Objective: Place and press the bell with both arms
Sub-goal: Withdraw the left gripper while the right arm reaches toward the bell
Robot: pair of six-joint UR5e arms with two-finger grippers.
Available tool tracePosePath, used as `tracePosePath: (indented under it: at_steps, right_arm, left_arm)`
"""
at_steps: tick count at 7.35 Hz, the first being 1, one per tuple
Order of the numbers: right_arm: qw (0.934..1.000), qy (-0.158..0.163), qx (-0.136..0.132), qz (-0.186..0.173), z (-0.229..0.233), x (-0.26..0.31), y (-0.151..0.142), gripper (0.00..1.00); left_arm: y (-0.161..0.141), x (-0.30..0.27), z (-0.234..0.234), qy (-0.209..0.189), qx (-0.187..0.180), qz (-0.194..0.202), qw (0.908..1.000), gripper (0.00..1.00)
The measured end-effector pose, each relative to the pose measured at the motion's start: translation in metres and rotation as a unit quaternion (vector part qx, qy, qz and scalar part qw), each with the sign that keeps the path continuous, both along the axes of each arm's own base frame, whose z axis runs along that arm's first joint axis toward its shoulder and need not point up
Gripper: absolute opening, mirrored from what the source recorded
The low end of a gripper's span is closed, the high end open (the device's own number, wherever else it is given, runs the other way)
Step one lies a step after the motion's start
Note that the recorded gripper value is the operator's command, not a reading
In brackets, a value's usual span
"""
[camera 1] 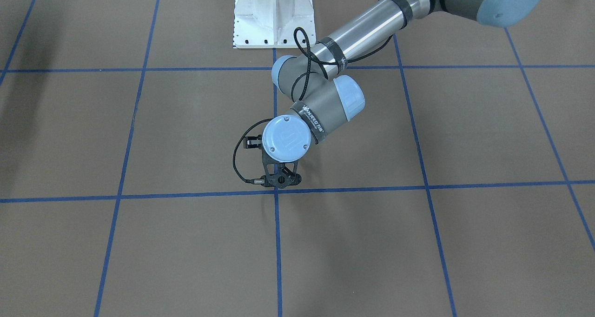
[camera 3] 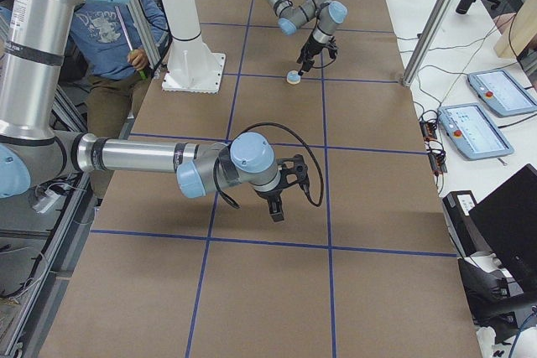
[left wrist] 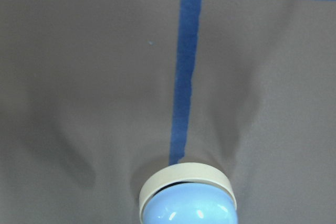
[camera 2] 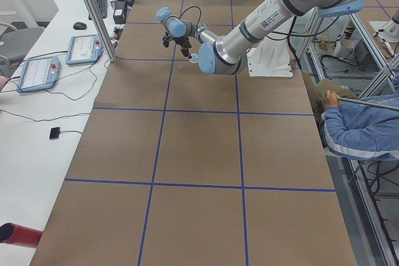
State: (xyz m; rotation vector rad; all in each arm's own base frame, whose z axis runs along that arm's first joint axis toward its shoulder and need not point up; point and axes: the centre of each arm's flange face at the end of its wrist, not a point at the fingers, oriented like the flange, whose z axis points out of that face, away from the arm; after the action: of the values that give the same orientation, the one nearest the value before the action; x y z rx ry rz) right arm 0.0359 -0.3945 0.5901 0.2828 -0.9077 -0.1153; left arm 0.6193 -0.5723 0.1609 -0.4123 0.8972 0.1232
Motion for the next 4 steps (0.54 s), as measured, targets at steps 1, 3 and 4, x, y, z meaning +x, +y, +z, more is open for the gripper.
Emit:
tracePosePath:
  at_steps: [1,3,4]
  right_arm:
    - [0.9998,-0.012,-0.016,0.008,-0.018,-0.021,-0.015,0.96]
    - [0.9978,-0.031,-0.051,0.027,-0.066,-0.091,-0.042,0.88]
    - [0.996,-0.041,-0.068,0.04,-0.101,-0.136,-0.056,0.62]
  left_arm:
    - [0.001,-0.026,0.003,0.005,0.004,-0.009,0.9999,0.98]
    - [0.027,-0.115,0.06,0.025,0.025,-0.028,0.999,0.98]
    - [0.05,-0.171,0.105,0.034,0.043,-0.032,0.998,0.98]
